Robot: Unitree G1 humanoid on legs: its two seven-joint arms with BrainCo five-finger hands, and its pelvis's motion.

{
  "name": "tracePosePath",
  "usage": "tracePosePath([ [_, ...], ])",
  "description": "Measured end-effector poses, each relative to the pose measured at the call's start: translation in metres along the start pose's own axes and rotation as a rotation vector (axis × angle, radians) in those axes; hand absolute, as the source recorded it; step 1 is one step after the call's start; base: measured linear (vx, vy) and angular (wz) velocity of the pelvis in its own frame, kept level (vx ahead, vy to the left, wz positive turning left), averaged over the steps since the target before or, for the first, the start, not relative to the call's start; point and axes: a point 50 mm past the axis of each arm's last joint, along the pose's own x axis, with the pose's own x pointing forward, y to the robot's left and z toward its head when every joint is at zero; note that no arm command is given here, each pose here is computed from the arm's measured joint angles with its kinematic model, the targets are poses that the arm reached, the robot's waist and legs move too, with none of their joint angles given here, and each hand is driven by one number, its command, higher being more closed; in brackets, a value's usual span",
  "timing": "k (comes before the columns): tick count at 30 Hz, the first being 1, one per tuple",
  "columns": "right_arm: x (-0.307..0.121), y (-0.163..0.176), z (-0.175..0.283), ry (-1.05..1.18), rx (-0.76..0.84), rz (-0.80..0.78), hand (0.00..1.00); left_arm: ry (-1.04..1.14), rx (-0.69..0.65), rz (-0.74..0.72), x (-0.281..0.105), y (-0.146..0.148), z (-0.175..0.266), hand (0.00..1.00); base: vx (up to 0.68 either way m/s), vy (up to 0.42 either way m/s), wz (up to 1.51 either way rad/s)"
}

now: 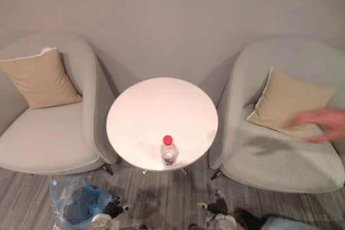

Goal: Gather rubbish on tea table into small bin, then transfer packed bag to large trash can.

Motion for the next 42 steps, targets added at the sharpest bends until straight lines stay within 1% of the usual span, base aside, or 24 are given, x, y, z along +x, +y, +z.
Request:
tracePosePath([
  [1, -0.002, 0.002, 0.014, -0.071, -0.004, 0.009, 0.00, -0.002, 0.014, -0.002, 0.000, 0.001, 0.000, 0.00, -0.05, 0.000, -0.05],
  [4, -0.006, 0.012, 0.034, -0.185, -0.062, 0.057, 0.00, -0.006, 0.037, -0.004, 0.000, 0.001, 0.000, 0.00, -0.06, 0.003, -0.05],
  [11, -0.011, 0.027, 0.035, -0.214, -0.139, 0.130, 0.00, -0.027, 0.069, -0.018, 0.000, -0.002, 0.003, 0.00, -0.04, -0.003, -0.01],
  [18, -0.014, 0.046, 0.054, -0.317, -0.242, 0.206, 0.00, -0.032, 0.094, -0.032, -0.001, -0.005, 0.004, 0.00, -0.01, -0.008, 0.04],
  [22, -0.012, 0.055, 0.061, -0.343, -0.261, 0.236, 0.00, -0.032, 0.095, -0.031, -0.001, -0.006, 0.004, 0.00, -0.01, -0.007, 0.05],
  [36, -0.002, 0.059, 0.068, -0.341, -0.281, 0.244, 0.00, -0.045, 0.116, -0.030, 0.000, -0.005, 0.008, 0.00, -0.01, -0.007, 0.04],
  [42, 0.001, 0.051, 0.069, -0.341, -0.261, 0.188, 0.00, -0.045, 0.117, -0.030, 0.000, -0.005, 0.008, 0.00, -0.02, -0.004, 0.02],
])
